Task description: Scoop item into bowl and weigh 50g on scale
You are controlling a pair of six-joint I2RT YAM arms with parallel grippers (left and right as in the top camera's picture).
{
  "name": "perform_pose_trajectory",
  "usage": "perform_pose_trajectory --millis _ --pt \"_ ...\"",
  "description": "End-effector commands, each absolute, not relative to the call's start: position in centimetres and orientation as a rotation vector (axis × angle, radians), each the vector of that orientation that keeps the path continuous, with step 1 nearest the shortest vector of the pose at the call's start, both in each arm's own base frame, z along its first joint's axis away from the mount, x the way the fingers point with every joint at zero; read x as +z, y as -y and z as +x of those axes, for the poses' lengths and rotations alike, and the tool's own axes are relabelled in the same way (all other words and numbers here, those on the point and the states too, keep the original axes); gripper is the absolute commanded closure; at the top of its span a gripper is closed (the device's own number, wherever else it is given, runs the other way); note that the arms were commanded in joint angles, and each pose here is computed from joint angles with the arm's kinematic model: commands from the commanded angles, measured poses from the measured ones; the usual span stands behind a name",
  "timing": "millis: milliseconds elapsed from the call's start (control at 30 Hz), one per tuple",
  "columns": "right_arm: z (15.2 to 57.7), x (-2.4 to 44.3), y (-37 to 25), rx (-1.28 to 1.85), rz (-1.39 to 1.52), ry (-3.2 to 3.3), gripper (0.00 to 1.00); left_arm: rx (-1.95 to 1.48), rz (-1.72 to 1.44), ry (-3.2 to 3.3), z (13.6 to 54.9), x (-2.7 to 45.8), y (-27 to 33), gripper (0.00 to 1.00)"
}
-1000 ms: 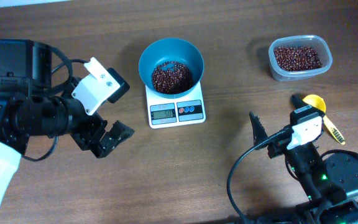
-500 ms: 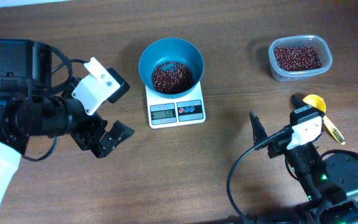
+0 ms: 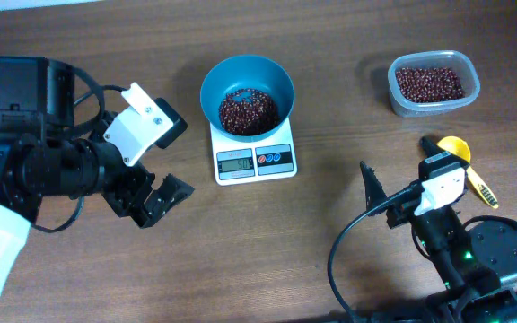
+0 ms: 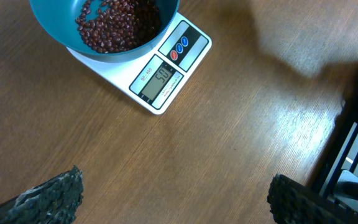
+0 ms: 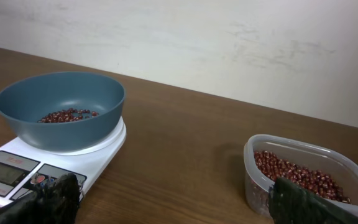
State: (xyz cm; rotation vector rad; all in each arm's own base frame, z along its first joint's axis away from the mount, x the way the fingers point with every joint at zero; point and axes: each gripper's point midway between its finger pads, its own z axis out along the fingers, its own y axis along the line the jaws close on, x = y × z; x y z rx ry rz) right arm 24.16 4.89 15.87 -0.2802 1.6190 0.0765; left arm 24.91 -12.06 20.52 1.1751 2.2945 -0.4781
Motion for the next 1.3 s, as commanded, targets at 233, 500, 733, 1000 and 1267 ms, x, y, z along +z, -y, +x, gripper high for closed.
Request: perform_pose_trajectory --millis 233,500,733,1000,1267 --pt "24.1 15.8 -5.0 0.087 -0.274 -1.618 0.01 -0.5 1.162 -2.285 24.9 21.0 12.3 0.01" --pt "24.1 15.8 -5.0 0.087 -0.274 -1.618 0.01 -0.314 1.126 -2.099 28.7 23.9 12.0 0.01" --pt "24.1 15.8 -5.0 0.087 -0.274 -1.618 0.01 -0.245 1.102 -1.985 28.0 26.3 11.7 0.01" --pt "24.1 15.8 -5.0 0.087 -0.274 -1.618 0.01 -0.14 0.928 -1.663 26.8 24.3 11.4 0.01" --pt "24.1 15.8 -5.0 0.087 -0.274 -1.618 0.01 -0.145 0.342 -1.695 26.8 22.8 5.8 0.01"
